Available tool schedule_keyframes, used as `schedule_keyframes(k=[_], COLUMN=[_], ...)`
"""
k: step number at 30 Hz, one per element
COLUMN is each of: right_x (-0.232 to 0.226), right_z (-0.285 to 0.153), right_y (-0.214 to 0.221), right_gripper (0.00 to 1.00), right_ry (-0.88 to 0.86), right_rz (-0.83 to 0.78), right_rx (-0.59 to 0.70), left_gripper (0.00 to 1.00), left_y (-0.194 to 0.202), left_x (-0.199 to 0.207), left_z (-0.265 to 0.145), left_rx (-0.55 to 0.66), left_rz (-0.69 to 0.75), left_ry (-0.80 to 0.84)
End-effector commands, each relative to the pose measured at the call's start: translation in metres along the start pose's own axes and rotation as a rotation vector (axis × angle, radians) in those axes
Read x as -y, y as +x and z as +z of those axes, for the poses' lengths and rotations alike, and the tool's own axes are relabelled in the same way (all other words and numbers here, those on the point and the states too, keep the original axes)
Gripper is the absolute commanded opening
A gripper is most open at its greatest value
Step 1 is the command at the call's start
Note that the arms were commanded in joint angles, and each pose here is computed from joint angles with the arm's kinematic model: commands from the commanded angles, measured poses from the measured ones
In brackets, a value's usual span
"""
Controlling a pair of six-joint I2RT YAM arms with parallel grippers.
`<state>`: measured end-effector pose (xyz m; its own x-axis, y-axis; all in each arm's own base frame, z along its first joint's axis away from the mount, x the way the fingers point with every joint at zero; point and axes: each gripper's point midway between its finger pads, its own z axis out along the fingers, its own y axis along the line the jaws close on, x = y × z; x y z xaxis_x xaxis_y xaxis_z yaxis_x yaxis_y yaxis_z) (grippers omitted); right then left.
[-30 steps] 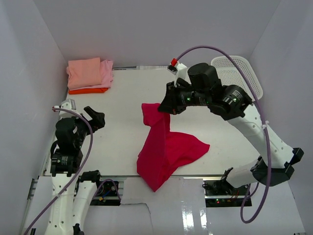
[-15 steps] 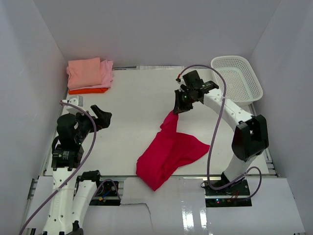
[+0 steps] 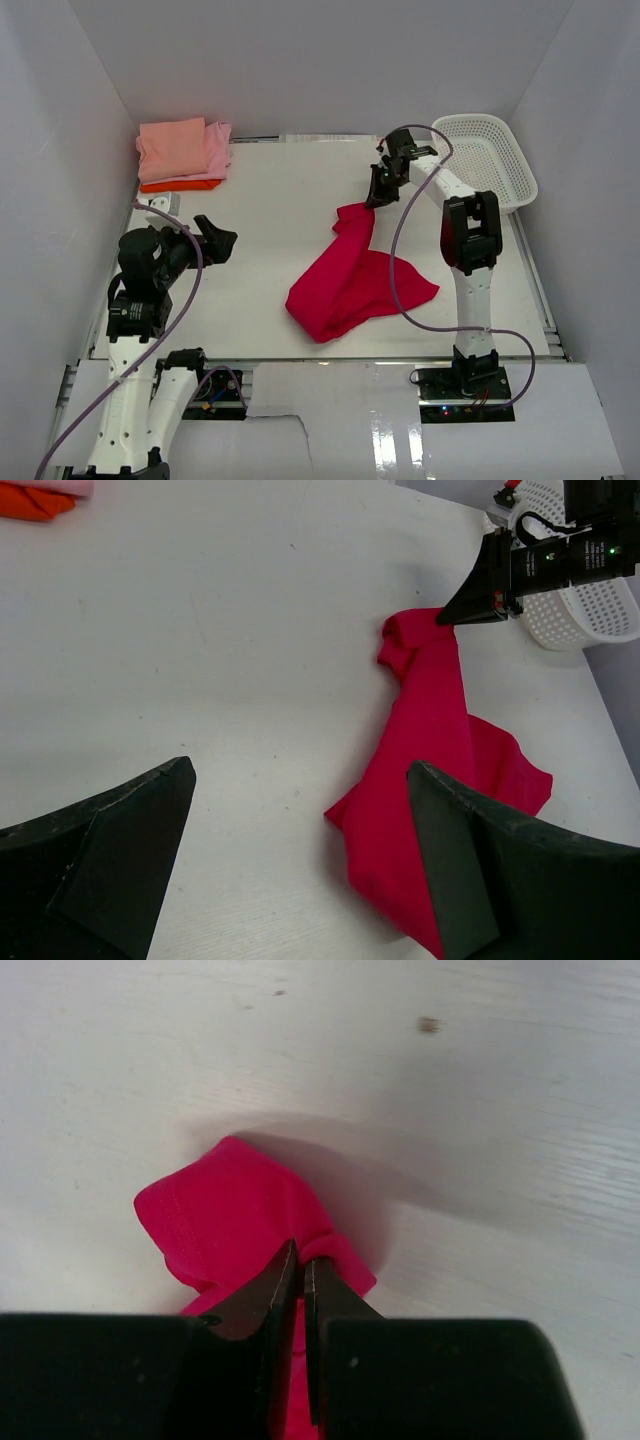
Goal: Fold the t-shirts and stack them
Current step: Flatten out the tshirt
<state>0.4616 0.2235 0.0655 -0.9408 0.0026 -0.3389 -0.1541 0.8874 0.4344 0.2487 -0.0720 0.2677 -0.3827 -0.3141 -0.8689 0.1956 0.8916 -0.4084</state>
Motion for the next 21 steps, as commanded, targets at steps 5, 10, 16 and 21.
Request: schedule_keyframes(k=[5,10,16,21], right_x=[0.024,0.018,0.005,-0.01], right_z=[-0.024,-0.04,-0.072,-0.098], right_y=[-0.035,-0.046,-0.047,-0.043], right_gripper=[0.27,0.52,0.65,0.65], right_ry=[-0.046,0.003,0.166,0.346], right_rz=[0.07,-0.052,-0.304,-0.488], right_rx=[0.124,0.178,0.269,0.402], left_gripper=[0.98,0.98,0.98,0.98], left_y=[-0.007,0.001,-0.004,0.001], left_x=[0.015,0.018,0.012,0.005], left_z=[-0.002,0.006,0.011,0.019], left_rx=[0.031,-0.008,-0.004,-0.013], left_rz=[0.037,0.026,0.041,0.029], left_ry=[0.085,0.122,0.092,0.07])
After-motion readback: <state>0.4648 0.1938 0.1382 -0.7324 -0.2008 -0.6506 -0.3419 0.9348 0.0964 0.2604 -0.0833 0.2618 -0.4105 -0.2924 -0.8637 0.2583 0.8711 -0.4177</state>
